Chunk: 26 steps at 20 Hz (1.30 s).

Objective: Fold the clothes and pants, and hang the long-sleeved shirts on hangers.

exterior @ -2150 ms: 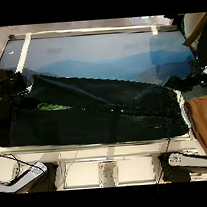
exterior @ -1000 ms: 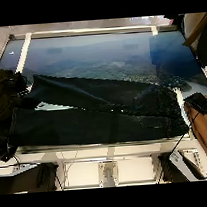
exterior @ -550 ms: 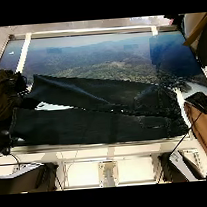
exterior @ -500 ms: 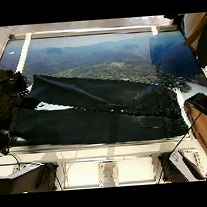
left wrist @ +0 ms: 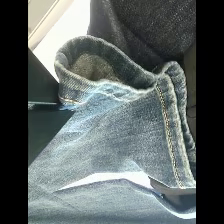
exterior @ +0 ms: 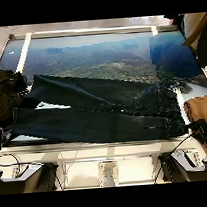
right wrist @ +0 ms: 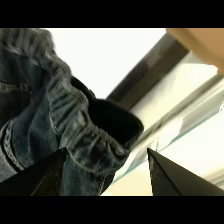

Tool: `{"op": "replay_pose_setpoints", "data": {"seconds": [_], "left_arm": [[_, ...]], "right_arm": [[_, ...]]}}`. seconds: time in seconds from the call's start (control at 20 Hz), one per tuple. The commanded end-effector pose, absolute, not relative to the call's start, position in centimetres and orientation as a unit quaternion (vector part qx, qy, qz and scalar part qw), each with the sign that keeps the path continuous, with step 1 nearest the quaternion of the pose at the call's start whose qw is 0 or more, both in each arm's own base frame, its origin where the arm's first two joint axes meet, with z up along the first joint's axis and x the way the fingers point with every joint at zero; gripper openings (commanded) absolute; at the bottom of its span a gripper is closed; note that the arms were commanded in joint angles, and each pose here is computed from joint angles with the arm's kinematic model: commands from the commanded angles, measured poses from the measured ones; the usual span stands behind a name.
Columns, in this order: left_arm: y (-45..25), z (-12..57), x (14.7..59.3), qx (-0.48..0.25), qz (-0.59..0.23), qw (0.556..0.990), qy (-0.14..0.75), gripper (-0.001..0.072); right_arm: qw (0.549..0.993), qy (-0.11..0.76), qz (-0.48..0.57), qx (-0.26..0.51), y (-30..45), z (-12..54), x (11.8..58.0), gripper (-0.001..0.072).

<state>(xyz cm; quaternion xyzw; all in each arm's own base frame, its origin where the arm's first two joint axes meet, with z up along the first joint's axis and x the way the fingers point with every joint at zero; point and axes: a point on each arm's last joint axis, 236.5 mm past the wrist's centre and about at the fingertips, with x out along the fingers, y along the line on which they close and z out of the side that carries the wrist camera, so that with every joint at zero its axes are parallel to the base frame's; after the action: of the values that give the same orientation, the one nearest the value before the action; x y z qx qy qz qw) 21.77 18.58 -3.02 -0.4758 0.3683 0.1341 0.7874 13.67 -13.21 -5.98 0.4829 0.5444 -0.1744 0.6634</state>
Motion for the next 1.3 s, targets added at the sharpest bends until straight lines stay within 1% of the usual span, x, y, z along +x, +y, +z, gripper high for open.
{"op": "replay_pose_setpoints", "data": {"seconds": [0.0, 0.1, 0.15, 0.35, 0.4, 0.45, 0.5, 0.65, 0.8, 0.9, 0.95, 1.05, 1.15, 1.25], "left_arm": [[18.7, -2.8, 21.8, -0.472, 0.135, 0.791, 0.366, 0.0011], [18.6, -2.8, 21.8, -0.472, 0.135, 0.791, 0.366, 0.0011], [18.7, -2.8, 21.8, -0.472, 0.135, 0.791, 0.366, 0.0011], [18.6, -2.8, 21.8, -0.472, 0.135, 0.79, 0.366, 0.0011], [18.6, -2.8, 21.8, -0.472, 0.135, 0.79, 0.366, 0.0011], [18.6, -2.7, 21.8, -0.473, 0.135, 0.79, 0.366, 0.0011], [18.7, -2.7, 21.8, -0.479, 0.138, 0.787, 0.364, 0.0011], [18.7, -1.8, 22.0, -0.483, 0.133, 0.786, 0.363, 0.0009], [20.2, 1.4, 22.7, -0.473, 0.131, 0.797, 0.352, 0.0008], [20.9, 4.5, 24.2, -0.463, 0.124, 0.81, 0.339, 0.0008], [20.7, 6.0, 25.5, -0.448, 0.112, 0.82, 0.338, 0.0007], [19.8, 9.3, 29.5, -0.393, 0.086, 0.853, 0.332, 0.0007], [19.3, 13.6, 35.2, -0.336, 0.089, 0.894, 0.282, 0.0007], [19.1, 18.3, 41.3, -0.275, 0.105, 0.932, 0.211, 0.0005]], "right_arm": [[0.641, 0.534, -0.182, 0.52, -12.5, -6.8, 13.2, 0.056], [0.657, 0.507, -0.174, 0.53, -12.3, -7.1, 14.8, 0.056], [0.659, 0.509, -0.162, 0.529, -11.6, -7.5, 15.4, 0.0559], [0.655, 0.548, -0.123, 0.505, -9.2, -9.2, 16.7, 0.0557], [0.659, 0.549, -0.121, 0.5, -9.1, -9.3, 17.0, 0.0485], [0.661, 0.547, -0.122, 0.5, -9.2, -9.3, 17.1, 0.0246], [0.661, 0.549, -0.121, 0.497, -9.3, -9.2, 17.1, 0.0061], [0.669, 0.562, -0.088, 0.478, -9.6, -6.7, 17.2, 0.0051], [0.706, 0.545, -0.074, 0.446, -11.6, -1.2, 18.7, 0.0051], [0.733, 0.509, -0.063, 0.447, -12.0, 3.3, 20.8, 0.005], [0.75, 0.492, -0.055, 0.439, -11.9, 5.1, 22.2, 0.005], [0.769, 0.48, -0.044, 0.42, -11.2, 6.8, 24.9, 0.0049], [0.787, 0.465, -0.049, 0.401, -10.6, 7.2, 28.0, 0.0049], [0.805, 0.441, -0.062, 0.392, -10.8, 7.1, 31.6, 0.005]]}}
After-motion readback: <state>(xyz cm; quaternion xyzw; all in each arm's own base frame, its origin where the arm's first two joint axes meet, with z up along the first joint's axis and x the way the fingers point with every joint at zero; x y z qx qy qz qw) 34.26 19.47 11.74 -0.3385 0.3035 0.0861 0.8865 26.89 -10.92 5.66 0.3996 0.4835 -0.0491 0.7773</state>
